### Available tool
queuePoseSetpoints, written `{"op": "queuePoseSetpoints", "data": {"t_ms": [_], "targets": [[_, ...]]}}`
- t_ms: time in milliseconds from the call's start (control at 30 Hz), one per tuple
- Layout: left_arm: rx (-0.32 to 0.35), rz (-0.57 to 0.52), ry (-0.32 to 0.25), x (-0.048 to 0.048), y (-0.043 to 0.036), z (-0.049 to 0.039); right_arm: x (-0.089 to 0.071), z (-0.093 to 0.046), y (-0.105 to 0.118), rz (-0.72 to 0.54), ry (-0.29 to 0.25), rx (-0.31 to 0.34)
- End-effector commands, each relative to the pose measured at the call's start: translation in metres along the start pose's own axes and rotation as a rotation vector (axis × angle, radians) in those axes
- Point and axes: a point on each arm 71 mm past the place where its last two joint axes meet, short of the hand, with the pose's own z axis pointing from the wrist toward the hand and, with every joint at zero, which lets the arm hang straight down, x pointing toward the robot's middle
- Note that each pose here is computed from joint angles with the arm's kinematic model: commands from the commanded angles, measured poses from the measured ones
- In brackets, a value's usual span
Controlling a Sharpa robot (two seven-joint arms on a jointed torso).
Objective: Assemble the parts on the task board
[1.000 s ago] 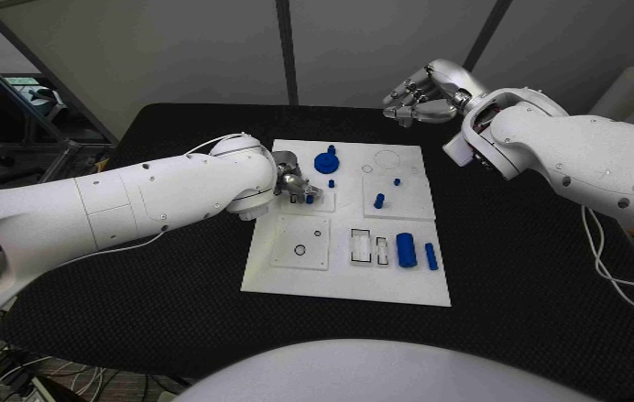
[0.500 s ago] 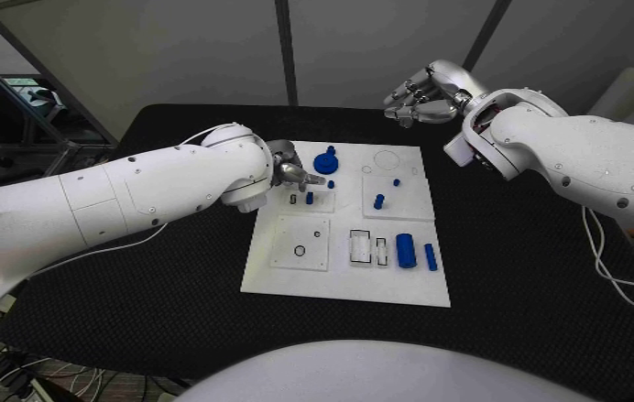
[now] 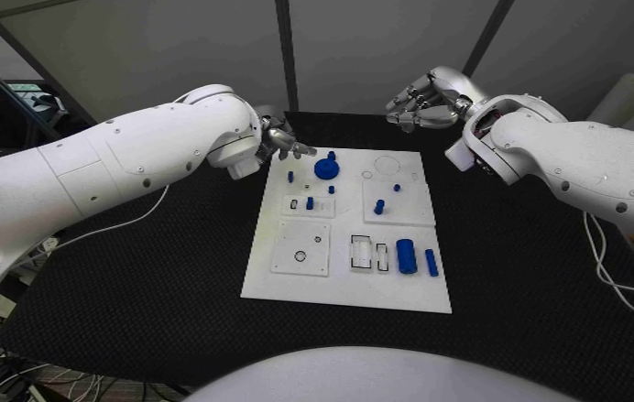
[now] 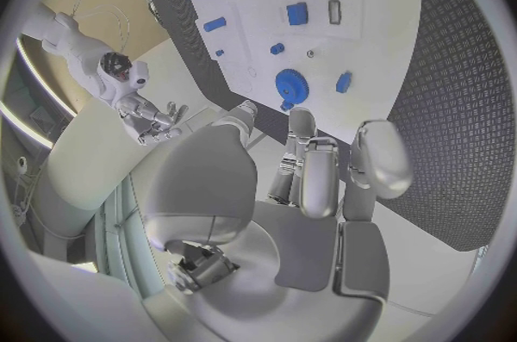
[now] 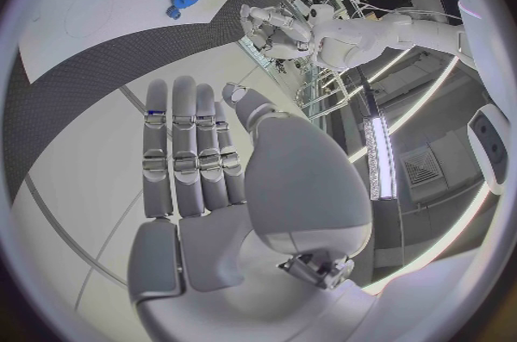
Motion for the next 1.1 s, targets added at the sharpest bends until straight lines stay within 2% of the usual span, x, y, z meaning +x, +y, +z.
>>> {"op": "queuePoseSetpoints", "data": {"t_ms": [33, 133, 233, 467, 733, 900, 1100], "targets": [[0.020, -0.011, 0.051, -0.0068, -0.0013, 0.0093, 0.000, 0.001, 0.002, 0.000, 0.007, -0.008], [-0.008, 0.021, 0.027, -0.0119, 0.0020, 0.0176, 0.001, 0.001, 0.002, 0.000, 0.008, -0.008], [-0.039, 0.067, 0.012, -0.0131, 0.0061, 0.0258, 0.001, 0.001, 0.003, 0.001, 0.009, -0.009], [-0.109, 0.127, 0.048, -0.0078, 0.0186, 0.0402, 0.002, 0.001, 0.004, 0.002, 0.012, -0.011], [-0.149, 0.143, 0.066, -0.0027, 0.0267, 0.0466, 0.003, 0.001, 0.005, 0.003, 0.014, -0.013], [-0.159, 0.159, 0.062, -0.0024, 0.0283, 0.0479, 0.003, 0.001, 0.005, 0.003, 0.015, -0.013], [-0.166, 0.183, 0.092, 0.0009, 0.0289, 0.0478, 0.004, 0.002, 0.006, 0.003, 0.015, -0.013]]}}
